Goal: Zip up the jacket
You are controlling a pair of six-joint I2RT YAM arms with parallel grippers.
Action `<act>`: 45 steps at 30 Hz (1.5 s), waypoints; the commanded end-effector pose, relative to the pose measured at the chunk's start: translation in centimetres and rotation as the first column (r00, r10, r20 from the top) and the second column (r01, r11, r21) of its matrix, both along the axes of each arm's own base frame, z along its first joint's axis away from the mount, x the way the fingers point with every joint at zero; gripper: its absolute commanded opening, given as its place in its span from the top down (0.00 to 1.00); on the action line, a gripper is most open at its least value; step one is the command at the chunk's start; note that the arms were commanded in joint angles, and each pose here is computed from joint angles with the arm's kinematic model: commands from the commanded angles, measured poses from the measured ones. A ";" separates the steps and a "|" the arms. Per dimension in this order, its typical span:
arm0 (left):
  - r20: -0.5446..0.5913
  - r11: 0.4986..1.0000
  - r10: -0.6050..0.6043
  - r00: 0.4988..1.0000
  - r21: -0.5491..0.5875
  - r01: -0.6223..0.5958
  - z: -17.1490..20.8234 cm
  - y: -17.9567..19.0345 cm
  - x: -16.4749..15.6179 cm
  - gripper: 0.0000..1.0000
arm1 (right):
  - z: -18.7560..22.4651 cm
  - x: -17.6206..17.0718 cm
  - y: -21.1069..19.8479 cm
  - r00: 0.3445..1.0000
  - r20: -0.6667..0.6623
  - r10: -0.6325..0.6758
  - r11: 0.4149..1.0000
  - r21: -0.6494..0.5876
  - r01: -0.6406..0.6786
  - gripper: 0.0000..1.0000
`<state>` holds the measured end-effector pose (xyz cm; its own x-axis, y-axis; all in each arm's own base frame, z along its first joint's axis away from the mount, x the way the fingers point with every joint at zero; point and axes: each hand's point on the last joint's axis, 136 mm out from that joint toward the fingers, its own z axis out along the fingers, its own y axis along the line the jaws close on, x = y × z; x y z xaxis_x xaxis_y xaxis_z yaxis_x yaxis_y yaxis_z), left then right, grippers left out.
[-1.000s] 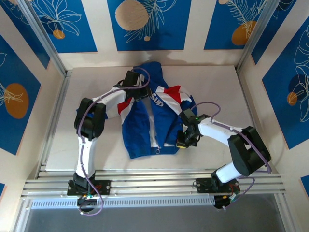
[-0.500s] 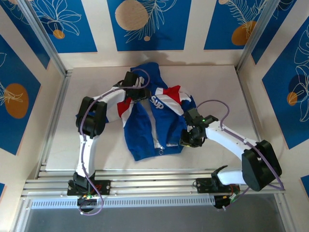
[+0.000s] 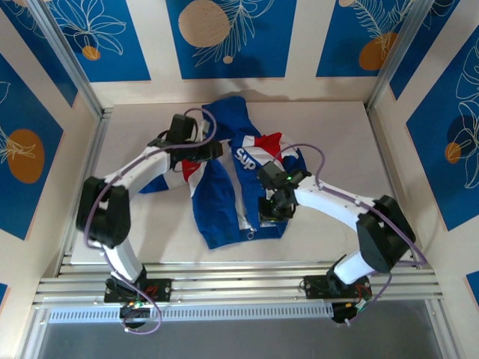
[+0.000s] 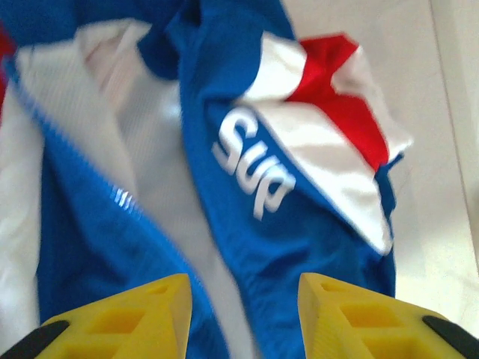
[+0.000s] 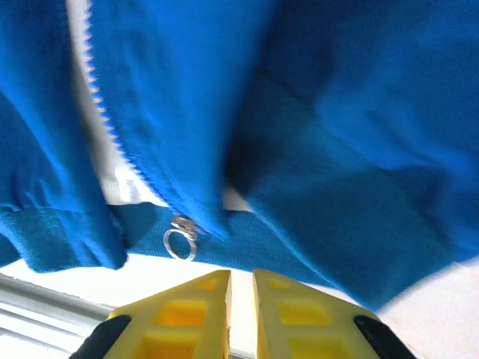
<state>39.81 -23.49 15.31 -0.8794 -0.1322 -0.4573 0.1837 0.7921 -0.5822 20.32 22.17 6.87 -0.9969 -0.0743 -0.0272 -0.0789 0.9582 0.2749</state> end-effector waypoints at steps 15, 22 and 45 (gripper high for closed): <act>-0.193 0.994 0.009 0.981 0.105 0.011 -9.2 -1.2 -19.5 0.46 | -2.0 1.6 9.1 0.985 -0.126 0.116 0.962 0.262 -0.080 0.89; -0.243 0.994 -0.043 0.969 0.084 0.065 -11.0 -4.1 -21.0 0.50 | -1.4 1.4 9.0 0.987 -0.128 0.102 0.953 0.297 -0.060 0.81; -0.331 0.976 0.216 0.919 0.092 -0.196 -16.2 3.0 -23.5 0.87 | 0.6 0.1 13.0 0.972 -0.169 0.162 0.850 0.525 -0.050 0.53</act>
<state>17.89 -23.41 2.22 -0.9407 -0.2574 -0.2208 -0.0776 0.7971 -0.5989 21.27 33.91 6.42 -0.9807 -0.1753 0.0865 -0.0662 0.7143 0.6967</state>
